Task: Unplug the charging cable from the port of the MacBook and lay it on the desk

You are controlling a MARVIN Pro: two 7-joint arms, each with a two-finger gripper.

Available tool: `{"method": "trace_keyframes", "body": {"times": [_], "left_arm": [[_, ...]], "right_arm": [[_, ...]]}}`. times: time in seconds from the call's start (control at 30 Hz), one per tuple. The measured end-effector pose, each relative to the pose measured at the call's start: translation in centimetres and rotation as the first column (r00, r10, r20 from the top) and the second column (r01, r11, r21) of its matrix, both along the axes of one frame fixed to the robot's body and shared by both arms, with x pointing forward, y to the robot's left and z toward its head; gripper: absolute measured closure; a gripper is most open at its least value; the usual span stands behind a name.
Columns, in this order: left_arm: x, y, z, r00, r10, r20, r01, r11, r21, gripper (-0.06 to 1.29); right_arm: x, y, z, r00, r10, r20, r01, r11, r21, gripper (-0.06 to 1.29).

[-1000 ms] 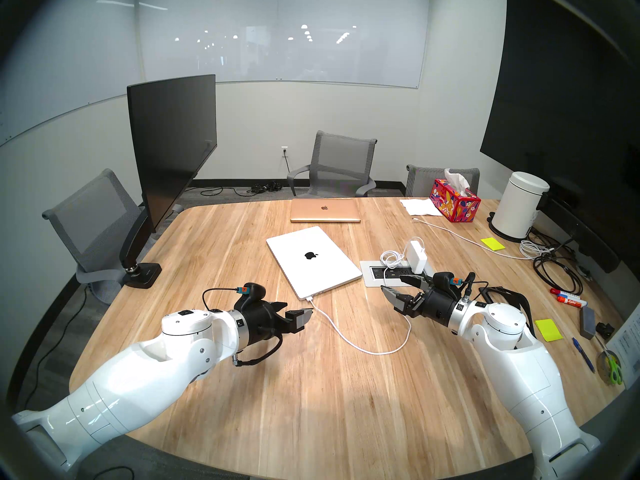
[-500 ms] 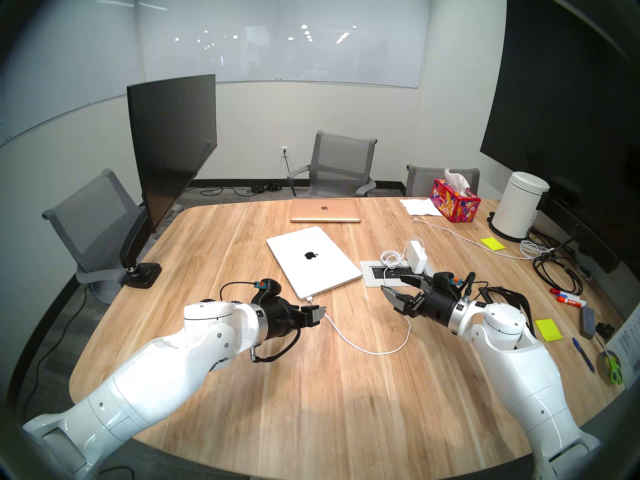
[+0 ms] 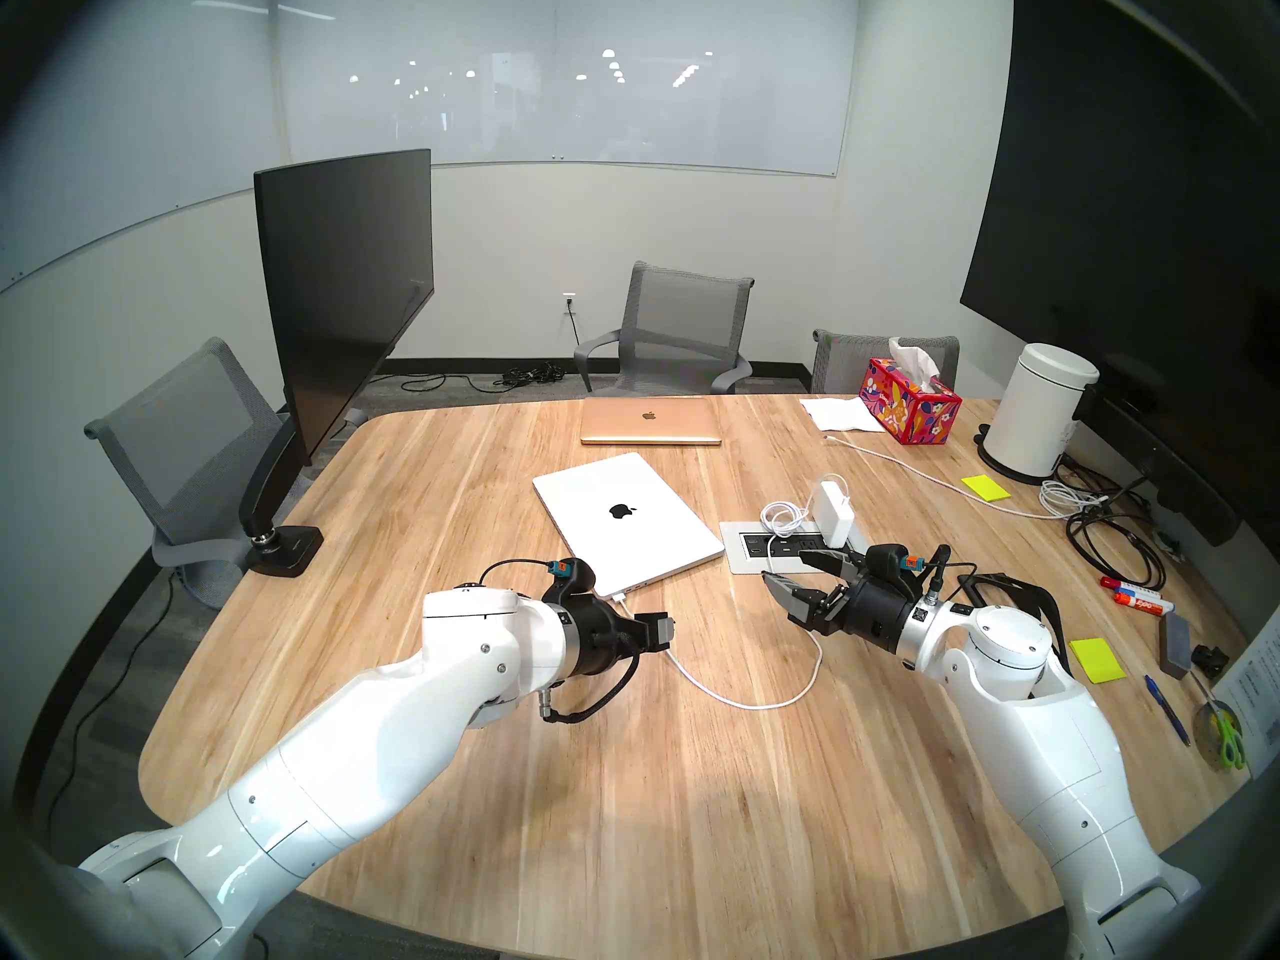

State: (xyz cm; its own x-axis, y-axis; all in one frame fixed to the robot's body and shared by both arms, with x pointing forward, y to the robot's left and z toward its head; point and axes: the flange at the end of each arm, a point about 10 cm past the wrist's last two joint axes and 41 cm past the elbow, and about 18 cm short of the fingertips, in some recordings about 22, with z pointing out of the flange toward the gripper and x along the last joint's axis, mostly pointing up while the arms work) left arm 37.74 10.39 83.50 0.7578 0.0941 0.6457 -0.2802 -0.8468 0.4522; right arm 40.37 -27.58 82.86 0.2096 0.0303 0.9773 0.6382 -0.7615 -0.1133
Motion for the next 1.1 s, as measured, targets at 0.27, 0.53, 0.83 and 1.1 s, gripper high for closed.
{"method": "trace_keyframes", "body": {"times": [0.27, 0.53, 0.83, 1.1], "left_arm": [[1.4, -0.7, -0.1, 0.998, 0.059, -0.024, -0.058, 0.996, 0.063, 0.00], [2.6, -1.7, -0.2, 0.992, 0.116, -0.052, -0.109, 0.986, 0.124, 0.00], [3.5, -3.4, 0.6, 0.989, 0.128, -0.074, -0.117, 0.982, 0.147, 0.00], [3.7, -4.3, 1.2, 0.982, 0.160, -0.097, -0.138, 0.970, 0.198, 0.00]], "right_arm": [[0.0, 0.0, 0.0, 1.000, 0.000, 0.000, 0.000, 1.000, 0.000, 0.01], [0.0, 0.0, 0.0, 1.000, 0.000, 0.000, 0.000, 1.000, 0.000, 0.01], [0.0, 0.0, 0.0, 1.000, 0.000, 0.000, 0.000, 1.000, 0.000, 0.01], [0.0, 0.0, 0.0, 1.000, 0.000, 0.000, 0.000, 1.000, 0.000, 0.01]]}}
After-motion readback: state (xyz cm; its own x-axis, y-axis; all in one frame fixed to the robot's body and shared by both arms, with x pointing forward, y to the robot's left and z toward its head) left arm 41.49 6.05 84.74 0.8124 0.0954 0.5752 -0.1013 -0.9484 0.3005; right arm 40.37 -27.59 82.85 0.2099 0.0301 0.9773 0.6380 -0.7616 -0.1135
